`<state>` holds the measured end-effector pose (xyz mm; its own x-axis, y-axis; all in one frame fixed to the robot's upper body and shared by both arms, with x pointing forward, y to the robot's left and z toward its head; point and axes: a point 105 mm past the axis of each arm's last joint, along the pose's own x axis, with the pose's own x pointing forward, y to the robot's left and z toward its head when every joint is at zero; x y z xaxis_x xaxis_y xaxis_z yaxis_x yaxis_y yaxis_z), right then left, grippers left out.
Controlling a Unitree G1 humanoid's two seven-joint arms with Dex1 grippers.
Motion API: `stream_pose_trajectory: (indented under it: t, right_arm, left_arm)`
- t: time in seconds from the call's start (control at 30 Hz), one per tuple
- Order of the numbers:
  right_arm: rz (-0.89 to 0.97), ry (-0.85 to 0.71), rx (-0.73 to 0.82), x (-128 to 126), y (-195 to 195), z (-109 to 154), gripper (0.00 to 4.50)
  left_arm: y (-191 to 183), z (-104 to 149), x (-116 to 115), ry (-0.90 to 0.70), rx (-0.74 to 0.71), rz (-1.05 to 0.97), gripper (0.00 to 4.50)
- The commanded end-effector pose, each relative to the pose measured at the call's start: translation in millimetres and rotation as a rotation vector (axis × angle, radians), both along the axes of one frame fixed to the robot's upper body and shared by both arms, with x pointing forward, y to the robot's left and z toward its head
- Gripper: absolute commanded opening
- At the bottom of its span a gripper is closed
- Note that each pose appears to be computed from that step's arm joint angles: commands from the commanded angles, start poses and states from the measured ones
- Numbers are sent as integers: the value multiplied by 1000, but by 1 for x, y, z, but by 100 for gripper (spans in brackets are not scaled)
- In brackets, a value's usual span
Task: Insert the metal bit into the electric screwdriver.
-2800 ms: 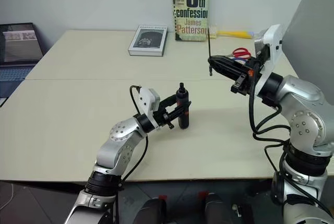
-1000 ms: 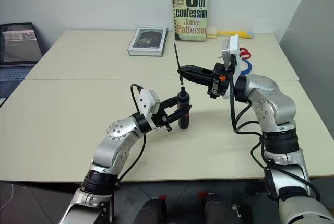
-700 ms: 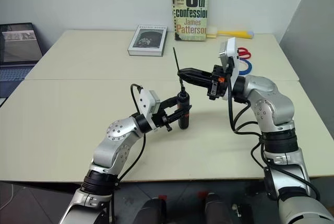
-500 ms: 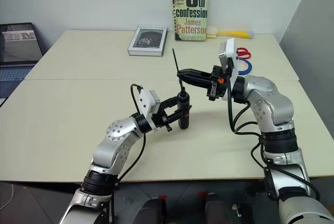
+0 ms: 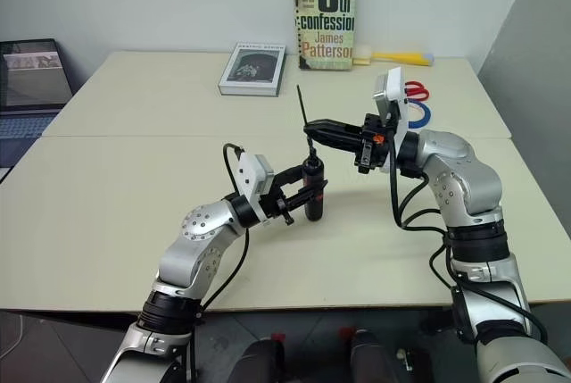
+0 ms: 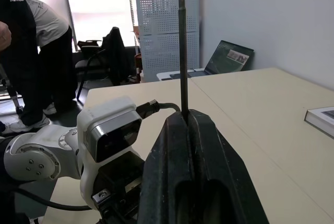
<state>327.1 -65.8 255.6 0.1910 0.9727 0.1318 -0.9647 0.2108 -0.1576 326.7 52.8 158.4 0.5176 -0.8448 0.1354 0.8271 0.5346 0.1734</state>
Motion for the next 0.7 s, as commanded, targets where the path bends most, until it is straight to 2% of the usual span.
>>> stream_pose_trajectory:
  t: [0.03,0.7]
  right_arm:
    - [-17,-27,5,1,-4,2,0]
    - [26,-30,-77,-3,-5,-5,0]
  left_arm:
    - [1,7,-2,-33,-3,0,166]
    - [1,7,-3,-33,0,-1,166]
